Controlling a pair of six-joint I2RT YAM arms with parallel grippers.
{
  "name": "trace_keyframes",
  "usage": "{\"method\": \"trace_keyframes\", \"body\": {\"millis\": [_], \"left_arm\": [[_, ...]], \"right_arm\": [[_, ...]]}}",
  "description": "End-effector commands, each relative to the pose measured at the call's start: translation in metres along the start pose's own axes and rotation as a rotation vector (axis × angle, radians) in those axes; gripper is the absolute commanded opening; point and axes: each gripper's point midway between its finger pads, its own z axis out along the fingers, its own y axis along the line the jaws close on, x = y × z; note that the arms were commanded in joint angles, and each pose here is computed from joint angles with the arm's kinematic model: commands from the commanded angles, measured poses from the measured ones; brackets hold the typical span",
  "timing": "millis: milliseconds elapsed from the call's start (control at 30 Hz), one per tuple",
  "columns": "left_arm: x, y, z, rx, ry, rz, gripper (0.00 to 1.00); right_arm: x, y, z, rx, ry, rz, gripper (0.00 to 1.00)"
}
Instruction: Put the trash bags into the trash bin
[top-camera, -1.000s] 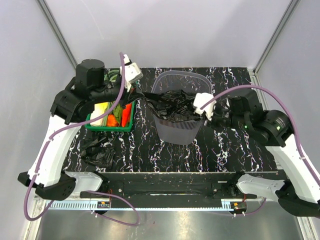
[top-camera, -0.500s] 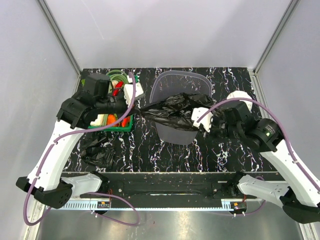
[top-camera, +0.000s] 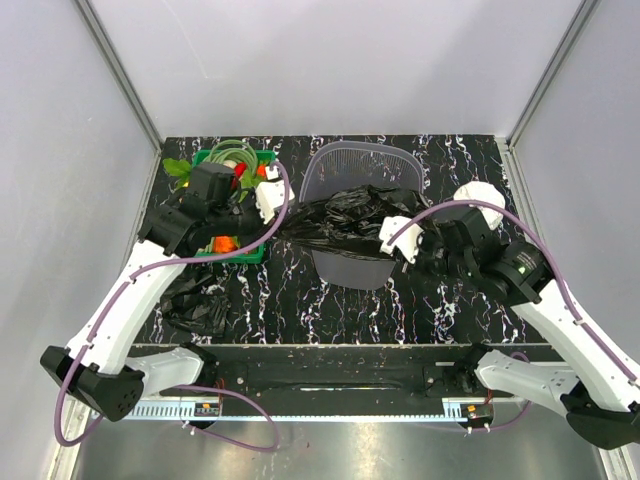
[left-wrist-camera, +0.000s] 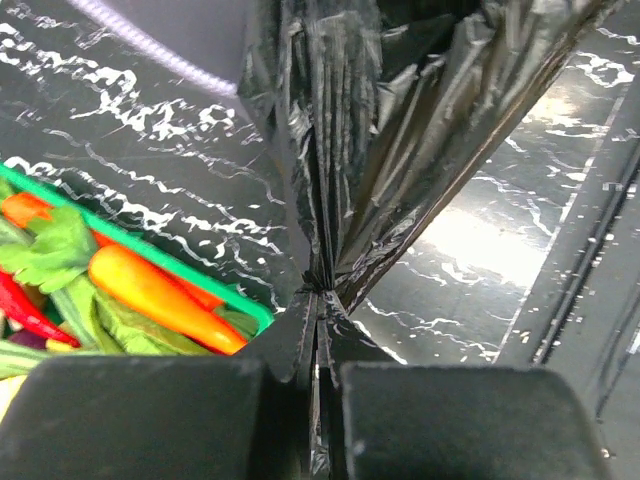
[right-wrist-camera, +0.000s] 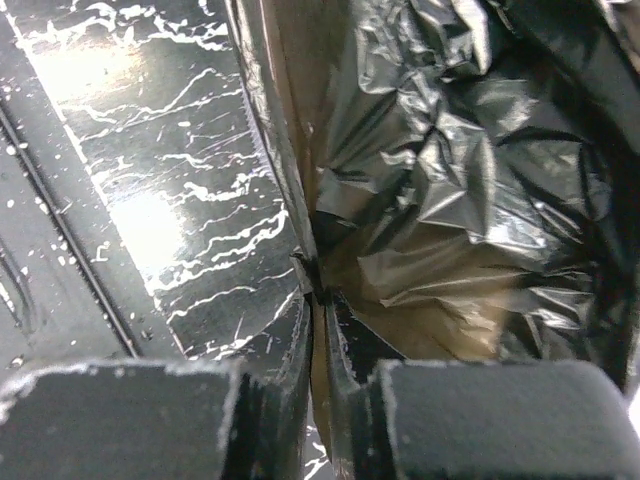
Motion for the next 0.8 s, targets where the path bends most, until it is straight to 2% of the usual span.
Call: {"method": "trace_keyframes", "body": {"millis": [0, 167, 767], "left_arm": [[-0.016, 0.04, 0.001, -0.188, -0.06, 0.029, 0.0], [-0.017, 0.063, 0.006, -0.284, -0.069, 0.02, 0.0], [-0.002, 0.083, 0.042, -0.301, -0.072, 0.014, 0.0]], "right_arm": [[-0.006, -0.024, 0.005, 0.11, -0.005, 0.004, 0.16], [-0.002, -0.025, 0.015, 0.11, 0.019, 0.004, 0.17], [0.034, -0.028, 0.039, 0.137, 0.146, 0.006, 0.17]]}}
